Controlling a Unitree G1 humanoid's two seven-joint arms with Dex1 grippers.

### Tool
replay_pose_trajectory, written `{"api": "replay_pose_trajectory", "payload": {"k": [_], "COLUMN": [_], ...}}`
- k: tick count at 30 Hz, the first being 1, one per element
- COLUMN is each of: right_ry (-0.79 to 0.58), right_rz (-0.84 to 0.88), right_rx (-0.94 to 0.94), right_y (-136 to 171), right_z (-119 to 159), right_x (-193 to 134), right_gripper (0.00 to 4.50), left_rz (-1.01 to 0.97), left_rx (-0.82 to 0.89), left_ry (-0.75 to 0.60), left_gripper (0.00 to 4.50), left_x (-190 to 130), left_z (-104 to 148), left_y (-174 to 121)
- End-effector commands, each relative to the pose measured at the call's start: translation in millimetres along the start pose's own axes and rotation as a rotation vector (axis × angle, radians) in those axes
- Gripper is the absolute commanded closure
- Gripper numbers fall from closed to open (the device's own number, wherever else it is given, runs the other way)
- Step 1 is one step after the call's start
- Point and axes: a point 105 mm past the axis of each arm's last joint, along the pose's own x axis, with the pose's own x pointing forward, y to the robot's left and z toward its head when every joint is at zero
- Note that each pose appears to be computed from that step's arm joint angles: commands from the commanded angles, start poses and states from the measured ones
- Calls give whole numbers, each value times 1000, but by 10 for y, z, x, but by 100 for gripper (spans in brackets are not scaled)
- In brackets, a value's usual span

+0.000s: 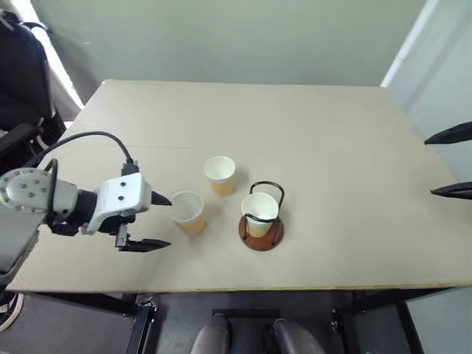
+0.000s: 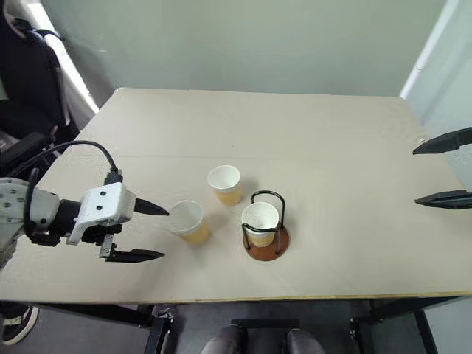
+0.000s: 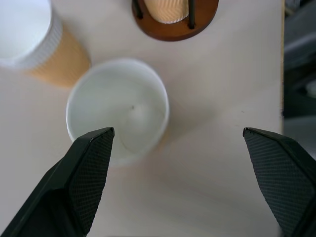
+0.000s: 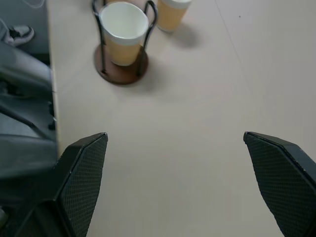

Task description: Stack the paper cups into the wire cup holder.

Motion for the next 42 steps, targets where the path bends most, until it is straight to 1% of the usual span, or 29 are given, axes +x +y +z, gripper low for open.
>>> {"api": "replay_pose_trajectory", "payload": {"k": [1,5,9,12,14,18,21,25,31,32,35,37,38,40,41,42], "right_ry": [-74,-143,-188,-266,-314,-316,-321,-314,-297,-295,-293,-294,-295,-286,-284,-283], "right_rz": [11,29,26,40,54,54,48,39,31,29,24,18,15,2,-4,-8], "right_rx": [-83,-95,-82,-54,-34,-10,-2,4,7,6,5,1,-1,-6,-14,-20], "right_y": [104,174,202,249,290,328,338,338,334,334,334,331,329,316,307,302], "right_z": [250,380,435,520,577,582,577,569,545,544,545,555,561,562,577,589], "right_x": [-21,-1,-10,-20,-21,24,16,18,55,54,46,36,28,8,-17,-34], "right_gripper": [3,3,3,3,3,3,0,0,0,0,0,0,0,0,0,0], "left_rz": [14,8,53,38,34,12,6,6,-29,-38,-70,-102,-99,-73,-50,-45], "left_rx": [96,128,188,211,224,234,238,242,249,246,241,250,260,277,301,319], "left_ry": [32,52,81,47,55,48,55,69,57,56,44,2,-42,-161,-266,-336], "left_gripper": [0,0,0,0,0,0,58,199,426,448,448,448,448,448,448,448], "left_x": [54,96,171,259,284,331,342,338,368,369,378,388,385,339,254,186], "left_z": [23,-6,-61,11,1,14,-3,-43,-28,-30,-16,78,185,493,796,1009], "left_y": [106,142,226,219,226,194,189,220,202,191,143,101,126,250,396,477]}}
